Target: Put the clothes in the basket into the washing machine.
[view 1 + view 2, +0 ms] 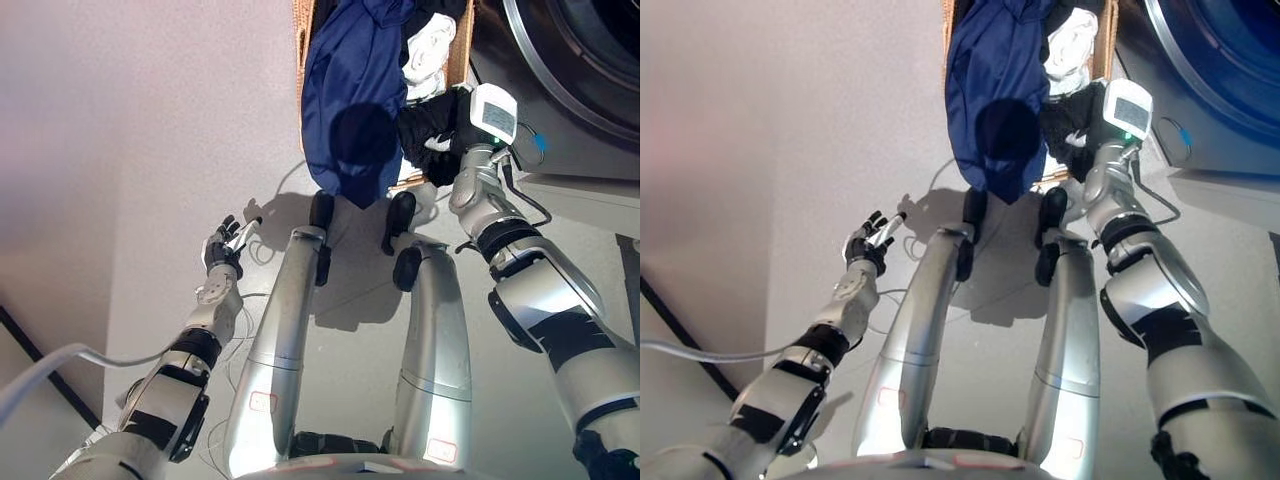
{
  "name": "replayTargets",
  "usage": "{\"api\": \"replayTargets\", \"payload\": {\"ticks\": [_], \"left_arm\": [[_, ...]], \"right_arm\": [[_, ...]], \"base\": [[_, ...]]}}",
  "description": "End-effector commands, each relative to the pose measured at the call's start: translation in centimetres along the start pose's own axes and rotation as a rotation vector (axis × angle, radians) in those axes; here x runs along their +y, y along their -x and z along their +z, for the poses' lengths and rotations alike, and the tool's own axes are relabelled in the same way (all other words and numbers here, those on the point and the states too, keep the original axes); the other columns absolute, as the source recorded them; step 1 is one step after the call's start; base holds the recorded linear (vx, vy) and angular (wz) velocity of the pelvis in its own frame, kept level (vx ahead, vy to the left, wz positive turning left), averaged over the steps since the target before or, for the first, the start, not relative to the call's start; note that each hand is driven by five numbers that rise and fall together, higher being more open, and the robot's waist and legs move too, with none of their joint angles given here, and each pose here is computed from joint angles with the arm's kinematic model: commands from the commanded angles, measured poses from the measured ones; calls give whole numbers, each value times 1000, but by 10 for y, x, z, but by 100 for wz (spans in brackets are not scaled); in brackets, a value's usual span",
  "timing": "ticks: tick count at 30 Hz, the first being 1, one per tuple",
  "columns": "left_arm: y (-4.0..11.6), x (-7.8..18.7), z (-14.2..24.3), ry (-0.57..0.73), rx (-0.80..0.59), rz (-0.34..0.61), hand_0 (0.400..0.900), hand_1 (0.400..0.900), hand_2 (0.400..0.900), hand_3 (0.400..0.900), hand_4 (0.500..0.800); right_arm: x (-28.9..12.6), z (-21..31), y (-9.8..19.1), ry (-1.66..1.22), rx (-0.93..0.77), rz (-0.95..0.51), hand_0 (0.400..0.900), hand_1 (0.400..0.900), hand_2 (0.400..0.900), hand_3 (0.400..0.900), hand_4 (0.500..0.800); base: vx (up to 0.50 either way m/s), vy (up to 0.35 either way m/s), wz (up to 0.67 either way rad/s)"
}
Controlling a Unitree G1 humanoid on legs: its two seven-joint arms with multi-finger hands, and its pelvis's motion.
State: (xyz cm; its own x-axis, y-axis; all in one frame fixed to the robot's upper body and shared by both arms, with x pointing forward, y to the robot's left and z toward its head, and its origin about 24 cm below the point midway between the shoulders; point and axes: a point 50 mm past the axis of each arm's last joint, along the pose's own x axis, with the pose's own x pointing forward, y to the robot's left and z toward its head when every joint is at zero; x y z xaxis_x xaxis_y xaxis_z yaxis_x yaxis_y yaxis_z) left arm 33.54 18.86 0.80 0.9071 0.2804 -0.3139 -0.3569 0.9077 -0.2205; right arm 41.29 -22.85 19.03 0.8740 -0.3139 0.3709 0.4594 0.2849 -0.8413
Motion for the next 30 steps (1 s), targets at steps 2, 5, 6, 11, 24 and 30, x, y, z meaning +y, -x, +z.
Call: {"api": "replayTargets", "payload": {"ticks": [2,5,6,11,24,30], "left_arm": [[7,24,-14,-12,-8,88,900,900,900,900,800],[10,20,-11,-6,-40,76,900,900,900,900,800],[11,24,-13,0,-36,91,900,900,900,900,800],[14,27,-11,29,-50,111,900,900,900,900,800],[18,56,-28,52,26,212,900,900,900,900,800],[19,53,-22,0,-11,152,900,900,900,900,800]], "right_arm": [[15,-25,15,50,37,5,400,400,400,400,500],[6,-19,10,30,17,-50,400,400,400,400,500],[-4,-10,4,7,-11,-95,400,400,400,400,500],[-31,11,-6,-95,-85,-200,400,400,400,400,500],[-92,34,-24,-222,-167,-360,400,400,400,400,500],[-141,-6,-42,122,-69,-472,400,400,400,400,500]], "base": [[-3,10,-4],[-4,7,-4],[-6,3,-6],[-1,4,-5],[29,-5,-3],[59,-30,10]]}}
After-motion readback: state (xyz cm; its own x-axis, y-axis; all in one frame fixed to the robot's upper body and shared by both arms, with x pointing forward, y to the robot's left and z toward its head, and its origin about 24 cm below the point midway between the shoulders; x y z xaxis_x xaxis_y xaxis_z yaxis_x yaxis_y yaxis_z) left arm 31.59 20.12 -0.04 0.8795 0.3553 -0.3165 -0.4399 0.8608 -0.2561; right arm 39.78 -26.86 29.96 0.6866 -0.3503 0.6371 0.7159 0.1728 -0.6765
